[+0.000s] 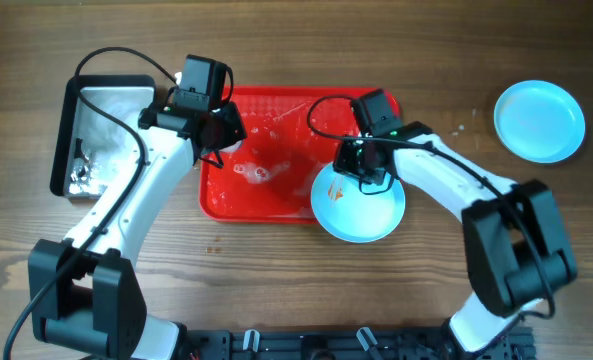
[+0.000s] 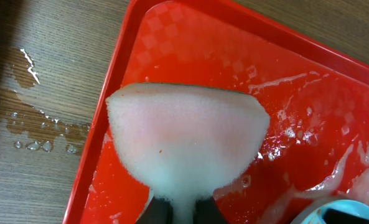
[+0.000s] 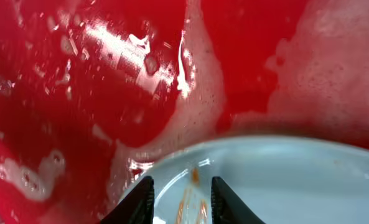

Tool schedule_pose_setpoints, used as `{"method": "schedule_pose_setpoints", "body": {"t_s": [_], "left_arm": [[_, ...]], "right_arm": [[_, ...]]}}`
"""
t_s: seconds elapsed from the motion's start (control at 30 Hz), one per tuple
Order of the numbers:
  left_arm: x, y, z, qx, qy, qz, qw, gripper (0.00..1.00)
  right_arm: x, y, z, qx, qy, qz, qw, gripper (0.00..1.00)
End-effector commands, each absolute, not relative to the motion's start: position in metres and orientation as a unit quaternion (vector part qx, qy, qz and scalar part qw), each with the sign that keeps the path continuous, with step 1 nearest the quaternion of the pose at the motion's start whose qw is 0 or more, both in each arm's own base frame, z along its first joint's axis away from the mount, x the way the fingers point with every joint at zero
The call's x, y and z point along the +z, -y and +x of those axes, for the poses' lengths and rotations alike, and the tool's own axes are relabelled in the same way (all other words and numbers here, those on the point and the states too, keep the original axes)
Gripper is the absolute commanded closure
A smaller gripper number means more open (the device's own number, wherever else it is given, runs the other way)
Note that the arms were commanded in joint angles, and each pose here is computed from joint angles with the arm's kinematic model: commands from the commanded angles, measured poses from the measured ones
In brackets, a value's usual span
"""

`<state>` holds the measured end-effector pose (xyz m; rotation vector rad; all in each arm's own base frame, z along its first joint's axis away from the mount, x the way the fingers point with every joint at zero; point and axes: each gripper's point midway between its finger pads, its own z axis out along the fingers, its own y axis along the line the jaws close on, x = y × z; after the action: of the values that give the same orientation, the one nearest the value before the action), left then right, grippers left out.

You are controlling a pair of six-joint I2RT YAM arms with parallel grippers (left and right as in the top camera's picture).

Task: Clean dirty plates on tray and stack at the side
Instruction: 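Move the right gripper back to the last plate on the red tray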

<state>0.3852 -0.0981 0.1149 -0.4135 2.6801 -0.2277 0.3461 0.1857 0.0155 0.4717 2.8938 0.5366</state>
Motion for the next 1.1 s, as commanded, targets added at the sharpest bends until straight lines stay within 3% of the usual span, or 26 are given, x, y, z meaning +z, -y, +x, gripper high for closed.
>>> {"method": "schedule_pose_setpoints", "body": {"t_s": [0.0,0.23,0.4,0.53,0.57,0.63,0.77,0.83,0.9,1.07], "left_arm": [[0.118,0.096,0.389,-0.086,-0.963,-0.146,0.211,0.96],[0.118,0.096,0.388,-0.085,-0.963,-0.146,0.209,0.96],[0.117,0.096,0.387,-0.084,-0.964,-0.146,0.206,0.96],[0.115,0.095,0.383,-0.081,-0.966,-0.146,0.199,0.96],[0.115,0.095,0.383,-0.080,-0.966,-0.146,0.199,0.96],[0.115,0.095,0.384,-0.081,-0.965,-0.146,0.201,0.96],[0.116,0.095,0.384,-0.082,-0.965,-0.146,0.201,0.96],[0.116,0.095,0.384,-0.081,-0.965,-0.146,0.201,0.96],[0.116,0.095,0.384,-0.082,-0.965,-0.146,0.202,0.96],[0.116,0.095,0.384,-0.082,-0.965,-0.146,0.201,0.96]], "right_arm": [[0.004,-0.191,0.354,0.190,-0.959,0.194,0.080,0.70],[-0.019,-0.218,0.373,0.252,-0.942,0.207,0.076,0.71],[0.013,-0.232,0.408,0.277,-0.935,0.180,0.127,0.73],[0.092,-0.210,0.431,0.244,-0.945,0.133,0.174,0.78],[0.139,-0.188,0.436,0.212,-0.946,0.124,0.213,0.73],[0.185,-0.164,0.437,0.176,-0.944,0.109,0.257,0.64],[0.248,-0.107,0.417,0.051,-0.956,0.052,0.285,0.28],[0.244,-0.097,0.401,0.038,-0.966,0.047,0.251,0.16],[0.217,-0.101,0.388,0.071,-0.973,0.091,0.198,0.16],[0.122,-0.125,0.367,0.156,-0.955,0.233,0.100,0.36]]}}
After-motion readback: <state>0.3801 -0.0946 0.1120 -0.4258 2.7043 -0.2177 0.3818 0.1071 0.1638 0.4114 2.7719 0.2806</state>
